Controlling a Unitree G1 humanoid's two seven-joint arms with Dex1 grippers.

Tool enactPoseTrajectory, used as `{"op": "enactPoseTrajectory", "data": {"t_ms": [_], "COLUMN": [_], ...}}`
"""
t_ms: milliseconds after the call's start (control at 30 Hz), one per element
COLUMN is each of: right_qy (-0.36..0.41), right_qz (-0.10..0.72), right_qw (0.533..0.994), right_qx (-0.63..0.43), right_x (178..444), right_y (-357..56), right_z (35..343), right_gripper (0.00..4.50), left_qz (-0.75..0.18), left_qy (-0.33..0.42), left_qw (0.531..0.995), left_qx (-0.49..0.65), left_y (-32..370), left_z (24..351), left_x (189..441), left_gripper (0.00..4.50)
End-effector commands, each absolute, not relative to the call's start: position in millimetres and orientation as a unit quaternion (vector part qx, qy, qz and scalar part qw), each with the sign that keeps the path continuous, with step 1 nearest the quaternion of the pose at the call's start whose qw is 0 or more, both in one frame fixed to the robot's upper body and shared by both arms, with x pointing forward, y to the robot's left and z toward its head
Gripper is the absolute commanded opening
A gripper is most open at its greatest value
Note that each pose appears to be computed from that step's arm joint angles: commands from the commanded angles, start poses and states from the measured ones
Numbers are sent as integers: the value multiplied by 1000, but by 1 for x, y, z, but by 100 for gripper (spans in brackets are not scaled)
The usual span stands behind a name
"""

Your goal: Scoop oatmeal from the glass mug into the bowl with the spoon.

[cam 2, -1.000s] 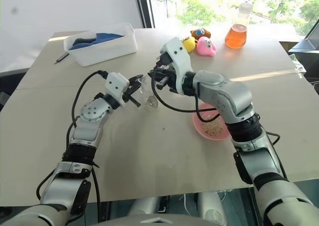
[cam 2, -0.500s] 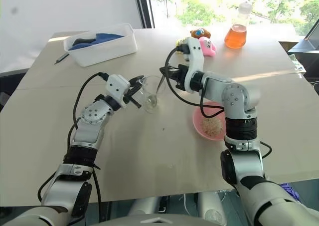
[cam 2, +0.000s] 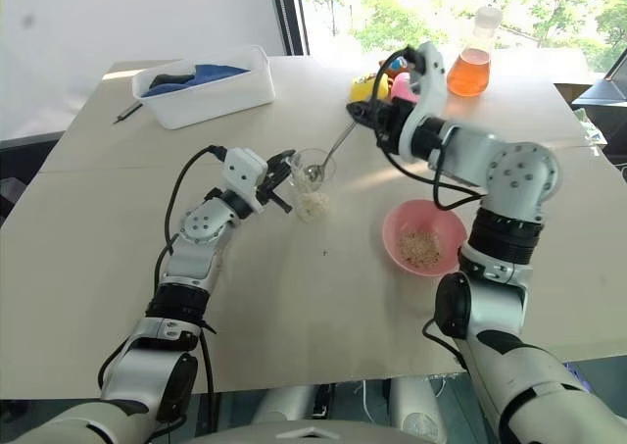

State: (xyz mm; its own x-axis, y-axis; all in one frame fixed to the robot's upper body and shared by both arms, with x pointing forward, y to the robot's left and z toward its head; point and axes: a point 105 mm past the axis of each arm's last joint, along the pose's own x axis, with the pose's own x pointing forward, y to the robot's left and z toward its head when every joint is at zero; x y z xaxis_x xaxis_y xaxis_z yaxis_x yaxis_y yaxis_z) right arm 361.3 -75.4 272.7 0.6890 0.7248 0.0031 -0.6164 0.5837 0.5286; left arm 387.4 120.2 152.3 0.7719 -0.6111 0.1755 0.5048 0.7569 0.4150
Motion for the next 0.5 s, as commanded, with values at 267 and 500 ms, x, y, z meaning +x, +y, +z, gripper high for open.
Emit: {"op": "enactPoseTrajectory", "data": {"t_ms": [267, 500], "right_qy": [90, 77], "right_qz": [313, 292], "right_qw": [894, 893], "right_qx": [308, 333], "right_x": [356, 353], "right_y": [-132, -149], "right_z": [287, 289], "right_gripper": [0, 0], "left_qz": [-329, -336], "left_qy": [-183, -190], "left_qw": [913, 910], "left_qx": [156, 150], "left_y": [88, 80], "left_z": [163, 163], "left_x": [396, 398], "left_gripper": [2, 2]}}
